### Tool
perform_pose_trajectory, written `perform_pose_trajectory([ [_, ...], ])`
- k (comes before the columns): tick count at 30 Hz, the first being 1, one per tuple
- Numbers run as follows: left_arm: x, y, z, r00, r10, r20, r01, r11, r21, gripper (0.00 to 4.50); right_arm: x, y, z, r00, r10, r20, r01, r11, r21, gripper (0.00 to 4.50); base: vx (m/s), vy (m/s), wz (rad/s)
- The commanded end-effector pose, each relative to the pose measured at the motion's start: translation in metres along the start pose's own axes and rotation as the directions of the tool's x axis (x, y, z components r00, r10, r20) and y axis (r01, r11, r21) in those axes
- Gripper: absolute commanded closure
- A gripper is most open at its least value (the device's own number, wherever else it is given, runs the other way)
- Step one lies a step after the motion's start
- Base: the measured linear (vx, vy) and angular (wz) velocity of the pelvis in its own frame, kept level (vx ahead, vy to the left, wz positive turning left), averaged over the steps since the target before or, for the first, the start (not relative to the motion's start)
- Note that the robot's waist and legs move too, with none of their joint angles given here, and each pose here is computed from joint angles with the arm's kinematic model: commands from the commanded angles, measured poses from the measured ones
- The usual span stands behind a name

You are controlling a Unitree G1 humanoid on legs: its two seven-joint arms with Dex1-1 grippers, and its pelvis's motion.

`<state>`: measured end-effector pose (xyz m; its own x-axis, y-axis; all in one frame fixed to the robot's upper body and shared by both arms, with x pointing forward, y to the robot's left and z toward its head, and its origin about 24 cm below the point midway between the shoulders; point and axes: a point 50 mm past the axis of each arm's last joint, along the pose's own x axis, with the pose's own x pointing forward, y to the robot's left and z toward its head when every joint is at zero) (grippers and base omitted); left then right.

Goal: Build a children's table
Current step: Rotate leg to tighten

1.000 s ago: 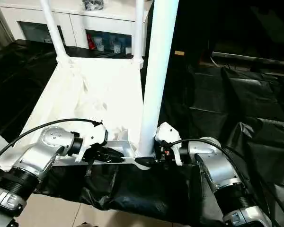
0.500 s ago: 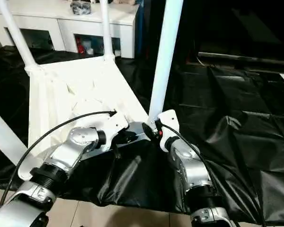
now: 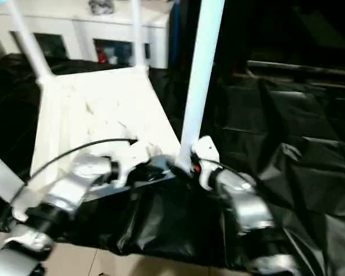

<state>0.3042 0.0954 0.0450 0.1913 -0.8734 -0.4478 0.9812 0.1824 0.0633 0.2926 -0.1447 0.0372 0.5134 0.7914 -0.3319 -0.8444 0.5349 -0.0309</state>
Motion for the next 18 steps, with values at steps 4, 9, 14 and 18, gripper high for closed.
perform_pose_trajectory([
  [4,0.002,-0.013,0.009,0.984,-0.173,0.039,0.17,0.983,0.062,4.5,-0.006,0.009,0.006,0.981,0.195,-0.019,-0.196,0.979,-0.048,0.2,0.0,0.0,0.0],
  [9,-0.009,-0.015,0.0,0.968,-0.252,-0.007,0.252,0.967,0.043,4.5,-0.015,0.012,0.005,0.95,0.299,-0.086,-0.306,0.948,-0.084,0.2,0.0,0.0,0.0],
  [14,-0.016,-0.016,-0.002,0.953,-0.3,-0.032,0.301,0.953,0.024,4.5,-0.016,0.014,0.008,0.935,0.346,-0.078,-0.352,0.932,-0.086,0.2,0.0,0.0,0.0],
  [18,-0.019,-0.015,-0.003,0.947,-0.317,-0.048,0.318,0.948,0.025,4.5,-0.016,0.016,0.009,0.927,0.365,-0.087,-0.372,0.923,-0.098,0.37,0.0,0.0,0.0],
])
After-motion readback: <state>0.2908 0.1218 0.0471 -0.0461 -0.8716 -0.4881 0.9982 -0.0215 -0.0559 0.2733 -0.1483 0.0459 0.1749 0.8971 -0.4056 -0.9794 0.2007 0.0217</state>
